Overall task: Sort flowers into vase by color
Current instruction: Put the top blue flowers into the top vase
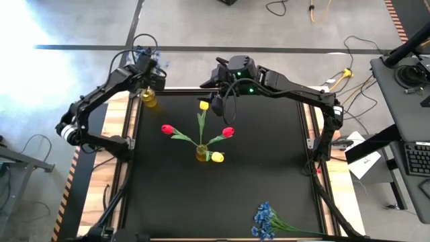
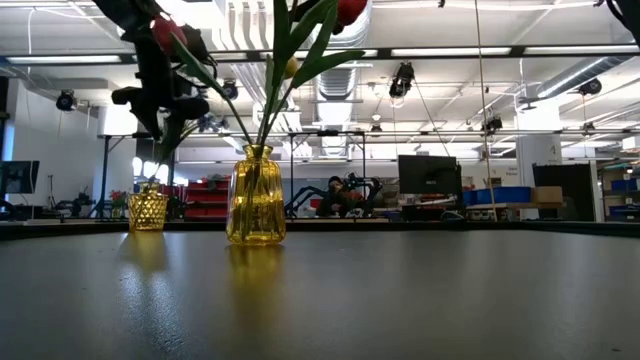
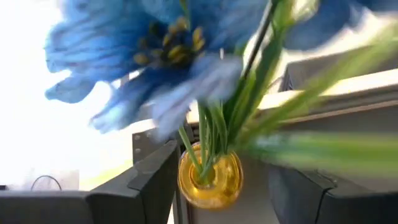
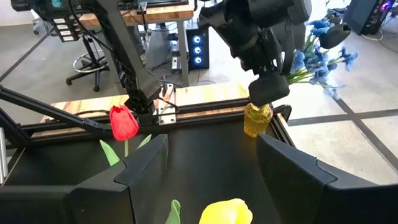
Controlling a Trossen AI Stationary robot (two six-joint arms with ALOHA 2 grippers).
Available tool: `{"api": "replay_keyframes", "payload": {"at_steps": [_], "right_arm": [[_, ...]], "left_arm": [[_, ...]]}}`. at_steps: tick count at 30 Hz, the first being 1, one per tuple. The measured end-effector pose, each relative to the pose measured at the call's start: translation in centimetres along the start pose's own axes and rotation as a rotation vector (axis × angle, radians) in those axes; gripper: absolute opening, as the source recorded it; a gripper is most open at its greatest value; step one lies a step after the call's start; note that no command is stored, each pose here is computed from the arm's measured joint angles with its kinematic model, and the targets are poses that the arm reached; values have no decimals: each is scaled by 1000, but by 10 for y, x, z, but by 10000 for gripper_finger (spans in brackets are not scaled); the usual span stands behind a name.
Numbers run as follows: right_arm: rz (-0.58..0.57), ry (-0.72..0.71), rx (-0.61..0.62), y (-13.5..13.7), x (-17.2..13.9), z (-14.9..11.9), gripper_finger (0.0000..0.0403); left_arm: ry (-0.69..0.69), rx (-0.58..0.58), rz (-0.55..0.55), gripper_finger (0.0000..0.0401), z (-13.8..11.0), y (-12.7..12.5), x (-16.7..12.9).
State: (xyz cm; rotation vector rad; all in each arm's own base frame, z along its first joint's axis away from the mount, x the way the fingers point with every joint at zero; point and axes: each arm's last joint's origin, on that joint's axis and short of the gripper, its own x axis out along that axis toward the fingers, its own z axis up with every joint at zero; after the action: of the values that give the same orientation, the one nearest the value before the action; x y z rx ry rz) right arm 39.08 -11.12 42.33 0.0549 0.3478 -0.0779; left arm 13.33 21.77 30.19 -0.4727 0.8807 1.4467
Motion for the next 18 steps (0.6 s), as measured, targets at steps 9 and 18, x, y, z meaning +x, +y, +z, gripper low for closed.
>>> {"api": "replay_keyframes", "payload": {"at_steps": [9,18], "right_arm": [[13,-1,5,6,-4,2,235],[25,-2,13,12,-4,3,235]], "left_arm": [[3,6,-95,206,-5,7,-17],[-66,11,-138,206,-7,10,-23]]}}
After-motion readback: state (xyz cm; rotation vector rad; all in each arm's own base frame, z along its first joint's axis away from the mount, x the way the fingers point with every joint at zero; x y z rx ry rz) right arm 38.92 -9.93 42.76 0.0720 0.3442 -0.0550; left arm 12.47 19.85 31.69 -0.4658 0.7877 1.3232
